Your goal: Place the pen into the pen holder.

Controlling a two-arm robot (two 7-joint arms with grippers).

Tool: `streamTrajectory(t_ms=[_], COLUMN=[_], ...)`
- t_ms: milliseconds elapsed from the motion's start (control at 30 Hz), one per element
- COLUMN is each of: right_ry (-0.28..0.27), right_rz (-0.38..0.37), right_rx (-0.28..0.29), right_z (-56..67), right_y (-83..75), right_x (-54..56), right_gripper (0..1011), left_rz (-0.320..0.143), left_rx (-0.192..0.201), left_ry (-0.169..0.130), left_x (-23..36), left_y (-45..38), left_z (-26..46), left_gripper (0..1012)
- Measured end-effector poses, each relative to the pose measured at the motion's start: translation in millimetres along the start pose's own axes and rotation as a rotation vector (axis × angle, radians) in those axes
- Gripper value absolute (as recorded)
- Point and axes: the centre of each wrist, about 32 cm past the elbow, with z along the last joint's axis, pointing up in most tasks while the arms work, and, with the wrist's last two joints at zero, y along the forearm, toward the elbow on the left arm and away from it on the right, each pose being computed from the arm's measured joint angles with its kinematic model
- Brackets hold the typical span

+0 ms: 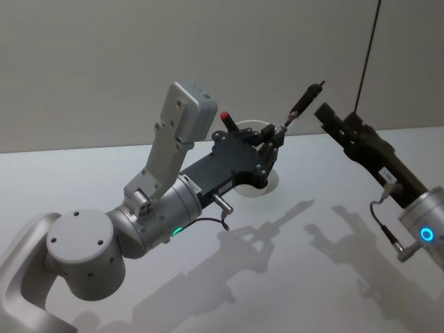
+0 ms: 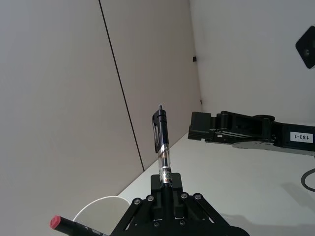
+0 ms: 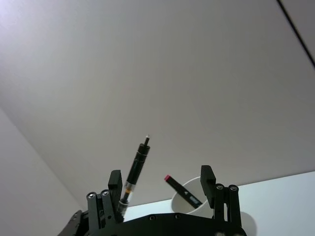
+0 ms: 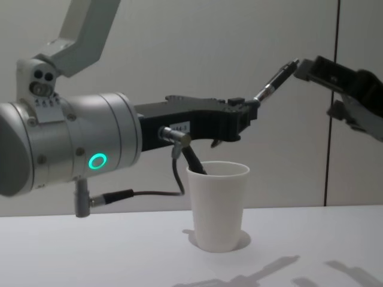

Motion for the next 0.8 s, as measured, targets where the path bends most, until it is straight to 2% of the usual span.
streamTrajectory(t_ms=[333,567,800], right_ry=[0.07,0.1,0.142], right_rz=[0.076,0.084,0.061], right_rx=[-0.047,-0.056,-0.053], right_z=[6.2,8.6,10.0], right_y=[12.7,16.5,19.8], right_x=[0.7,0.0,-1.0], right_gripper=[1001,1001,1001], left_rz=[0.0,0.0,0.0], left_rx=[0.0,0.0,0.0], left_ry=[0.0,0.0,0.0], left_x=[0.0,0.0,0.0], left_y=[0.0,0.0,0.0], left_z=[0.0,0.0,0.0], left_gripper=[121,121,121])
